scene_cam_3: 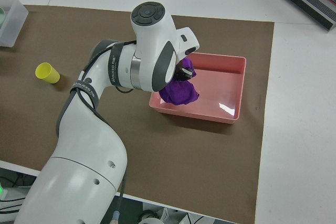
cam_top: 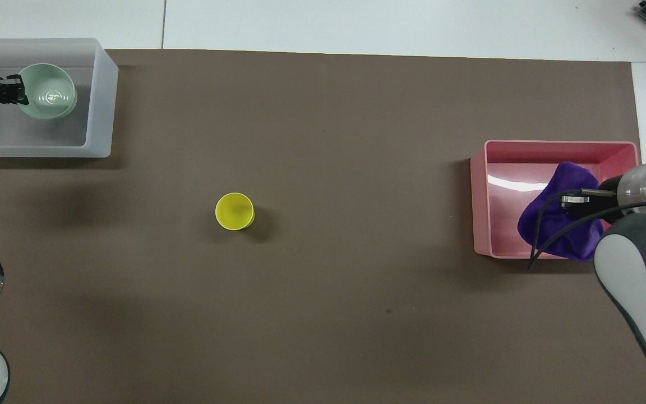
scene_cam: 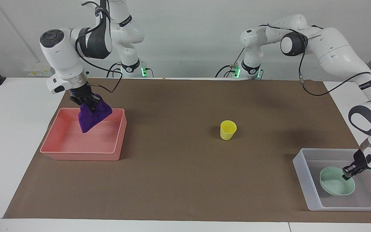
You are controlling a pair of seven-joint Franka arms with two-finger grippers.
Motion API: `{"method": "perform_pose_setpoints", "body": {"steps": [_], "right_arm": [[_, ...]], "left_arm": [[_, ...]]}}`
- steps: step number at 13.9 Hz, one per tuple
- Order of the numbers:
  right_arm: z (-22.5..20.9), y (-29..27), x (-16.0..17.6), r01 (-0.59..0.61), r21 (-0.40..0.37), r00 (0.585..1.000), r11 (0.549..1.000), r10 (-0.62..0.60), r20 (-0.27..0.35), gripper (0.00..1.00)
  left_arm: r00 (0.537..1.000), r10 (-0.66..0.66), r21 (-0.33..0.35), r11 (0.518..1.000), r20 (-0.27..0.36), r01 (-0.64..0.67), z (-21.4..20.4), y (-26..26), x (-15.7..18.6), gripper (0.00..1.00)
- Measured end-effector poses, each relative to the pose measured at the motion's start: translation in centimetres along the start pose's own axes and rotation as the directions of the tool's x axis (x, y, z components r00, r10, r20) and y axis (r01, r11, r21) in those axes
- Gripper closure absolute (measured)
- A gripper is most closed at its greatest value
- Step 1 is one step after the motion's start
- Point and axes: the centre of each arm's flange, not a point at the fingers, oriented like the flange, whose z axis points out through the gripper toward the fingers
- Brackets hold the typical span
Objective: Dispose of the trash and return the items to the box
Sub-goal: 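Release the bowl in the white bin while the right gripper presses the cloth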
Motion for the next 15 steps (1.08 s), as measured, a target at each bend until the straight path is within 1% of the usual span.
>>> {"method": "perform_pose_setpoints", "body": {"steps": [2,3,4,5,7,8,9,10,12,13,14,15], "right_arm": [[0.8,1.0,0.0,0.004,0.001,1.000,1.000,-0.004,-0.017,0.93],[1.1,1.3,0.1,0.002,0.002,0.999,1.000,-0.002,-0.035,0.93],[1.5,1.4,0.3,0.001,0.003,0.999,1.000,0.000,-0.052,0.93],[2.1,1.2,0.6,0.003,0.004,0.998,1.000,-0.003,-0.069,0.93],[3.7,0.6,1.4,0.012,0.006,0.995,1.000,-0.012,-0.094,0.93],[4.7,0.5,1.8,0.015,0.006,0.995,1.000,-0.014,-0.102,0.93],[5.6,0.4,2.2,0.016,0.007,0.994,1.000,-0.015,-0.104,0.93],[6.5,0.4,2.4,0.016,0.006,0.995,1.000,-0.015,-0.098,0.93],[8.2,0.6,2.6,0.012,0.004,0.997,1.000,-0.012,-0.075,0.93],[8.9,0.7,2.7,0.009,0.004,0.998,1.000,-0.008,-0.064,0.93],[9.4,0.8,2.8,0.007,0.003,0.998,1.000,-0.006,-0.062,0.88],[9.8,0.9,2.9,0.006,0.004,0.998,1.000,-0.005,-0.065,0.76]], "left_arm": [[1.000,-0.004,0.000,1.000,0.007,0.004,0.7,-0.3,-0.1,0.97],[1.000,-0.005,0.001,1.000,0.009,0.005,0.8,-0.4,-0.1,0.96],[1.000,-0.005,0.001,1.000,0.005,0.005,0.8,-0.4,-0.1,0.89],[1.000,-0.005,0.000,1.000,0.002,0.005,0.8,-0.4,-0.1,0.79],[1.000,-0.004,0.000,1.000,0.000,0.004,0.7,-0.4,0.0,0.53],[1.000,-0.002,-0.002,1.000,-0.009,0.002,0.2,-0.2,0.1,0.43],[1.000,0.004,-0.005,1.000,-0.022,-0.004,-0.8,0.1,0.3,0.33],[0.999,0.015,-0.005,1.000,-0.037,-0.015,-2.2,0.6,0.5,0.20],[0.995,0.076,-0.005,0.997,-0.062,-0.076,-5.7,2.0,0.4,0.00],[0.990,0.121,-0.003,0.993,-0.072,-0.121,-7.6,3.0,0.0,0.00],[0.985,0.157,-0.001,0.987,-0.076,-0.158,-9.3,4.2,-0.7,0.00],[0.979,0.191,-0.003,0.981,-0.076,-0.191,-11.2,5.9,-1.9,0.00]]}}
